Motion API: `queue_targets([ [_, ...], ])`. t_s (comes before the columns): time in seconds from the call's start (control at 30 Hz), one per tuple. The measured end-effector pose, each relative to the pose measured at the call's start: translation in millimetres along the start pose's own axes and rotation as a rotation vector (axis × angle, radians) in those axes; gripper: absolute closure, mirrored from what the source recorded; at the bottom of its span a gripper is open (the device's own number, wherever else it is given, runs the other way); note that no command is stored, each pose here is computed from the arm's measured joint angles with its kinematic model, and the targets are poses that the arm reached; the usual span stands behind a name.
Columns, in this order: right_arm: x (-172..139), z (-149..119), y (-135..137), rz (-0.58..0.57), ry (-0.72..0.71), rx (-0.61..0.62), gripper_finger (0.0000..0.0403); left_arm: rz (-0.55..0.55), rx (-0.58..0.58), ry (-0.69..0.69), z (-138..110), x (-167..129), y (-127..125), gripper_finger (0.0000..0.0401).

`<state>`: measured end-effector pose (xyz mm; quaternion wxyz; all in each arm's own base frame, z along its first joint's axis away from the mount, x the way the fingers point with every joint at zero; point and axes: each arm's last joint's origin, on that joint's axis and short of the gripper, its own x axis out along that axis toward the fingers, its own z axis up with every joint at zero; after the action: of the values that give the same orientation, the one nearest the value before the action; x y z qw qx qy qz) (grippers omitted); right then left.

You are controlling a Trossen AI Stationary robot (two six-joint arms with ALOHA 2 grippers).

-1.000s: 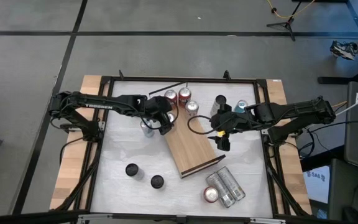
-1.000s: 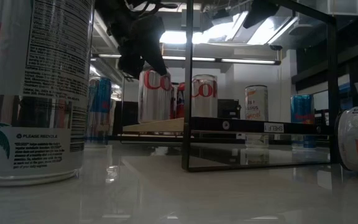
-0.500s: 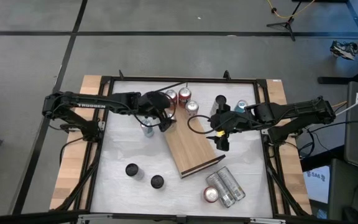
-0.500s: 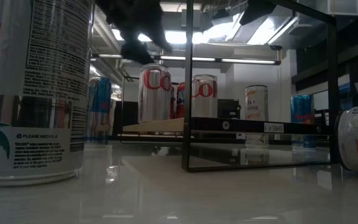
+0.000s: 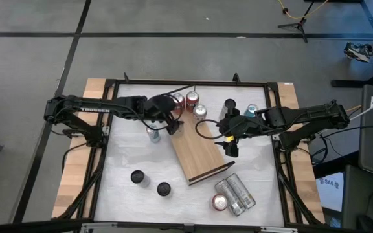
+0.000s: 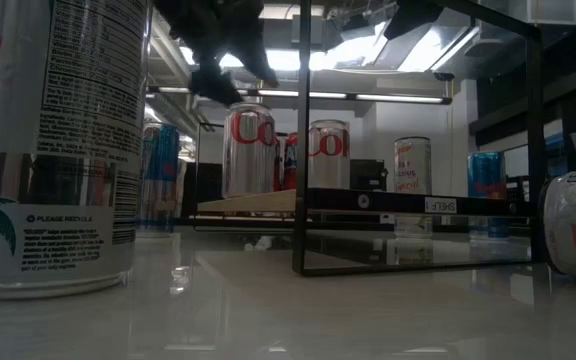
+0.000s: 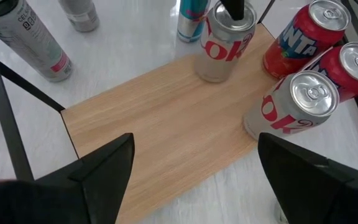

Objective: Place canned beverage on shelf
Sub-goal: Align the white soda can with the other white soda can

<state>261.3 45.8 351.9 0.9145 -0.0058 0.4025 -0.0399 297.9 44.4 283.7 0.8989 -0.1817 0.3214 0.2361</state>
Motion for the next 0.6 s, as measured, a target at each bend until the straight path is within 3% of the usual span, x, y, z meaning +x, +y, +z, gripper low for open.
queue_targets([
  [0.6, 0, 0, 0, 0.000, 0.000, 0.000, 0.0065, 0.086, 0.079, -0.018, -17, -1, -25, 0.0006],
])
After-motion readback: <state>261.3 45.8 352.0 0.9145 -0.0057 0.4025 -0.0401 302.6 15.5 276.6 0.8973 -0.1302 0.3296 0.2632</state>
